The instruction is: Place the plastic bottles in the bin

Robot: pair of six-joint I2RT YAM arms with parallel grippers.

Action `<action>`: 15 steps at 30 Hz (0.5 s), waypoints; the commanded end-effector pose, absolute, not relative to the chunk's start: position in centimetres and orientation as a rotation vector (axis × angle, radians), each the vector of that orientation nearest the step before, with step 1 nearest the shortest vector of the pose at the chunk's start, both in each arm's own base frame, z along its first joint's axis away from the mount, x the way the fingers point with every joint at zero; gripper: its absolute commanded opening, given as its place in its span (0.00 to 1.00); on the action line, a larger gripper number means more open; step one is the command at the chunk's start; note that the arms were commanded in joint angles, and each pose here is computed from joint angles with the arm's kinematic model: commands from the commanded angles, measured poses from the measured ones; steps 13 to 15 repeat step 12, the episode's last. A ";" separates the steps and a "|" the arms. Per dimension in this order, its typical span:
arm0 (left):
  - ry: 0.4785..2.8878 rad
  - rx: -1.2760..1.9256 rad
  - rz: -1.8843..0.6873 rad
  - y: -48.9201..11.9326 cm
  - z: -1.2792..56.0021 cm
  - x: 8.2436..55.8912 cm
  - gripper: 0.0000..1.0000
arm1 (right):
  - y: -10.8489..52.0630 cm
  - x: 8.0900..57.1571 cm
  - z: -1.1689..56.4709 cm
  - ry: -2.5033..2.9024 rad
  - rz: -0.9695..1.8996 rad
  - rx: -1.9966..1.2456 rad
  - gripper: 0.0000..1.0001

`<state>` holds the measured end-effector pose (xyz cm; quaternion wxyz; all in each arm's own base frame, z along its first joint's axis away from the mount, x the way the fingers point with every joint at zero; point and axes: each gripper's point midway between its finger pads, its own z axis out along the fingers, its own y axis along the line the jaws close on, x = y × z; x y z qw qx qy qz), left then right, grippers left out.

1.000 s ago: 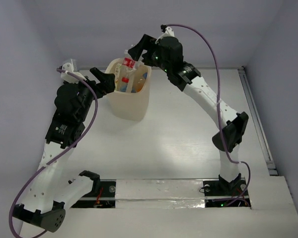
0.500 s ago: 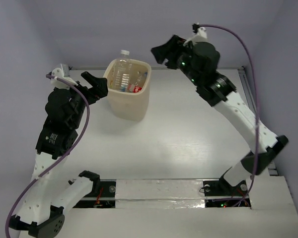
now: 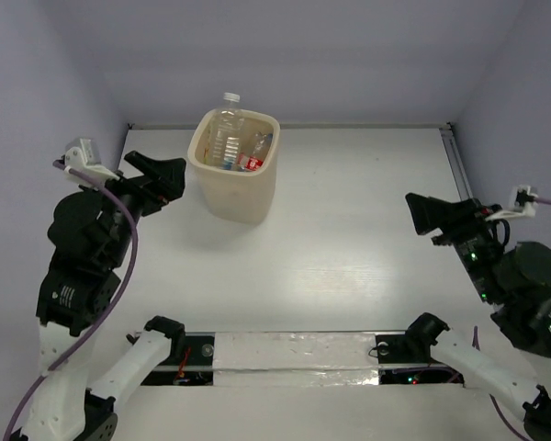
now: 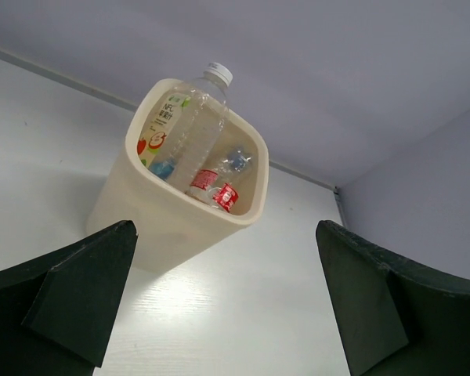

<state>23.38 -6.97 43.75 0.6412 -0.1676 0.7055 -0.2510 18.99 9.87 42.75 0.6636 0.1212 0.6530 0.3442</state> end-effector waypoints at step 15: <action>1.602 -0.425 -0.690 -7.0 43.6 19.7 0.99 | 6.0 18.3 40.5 1.547 0.575 0.328 1.00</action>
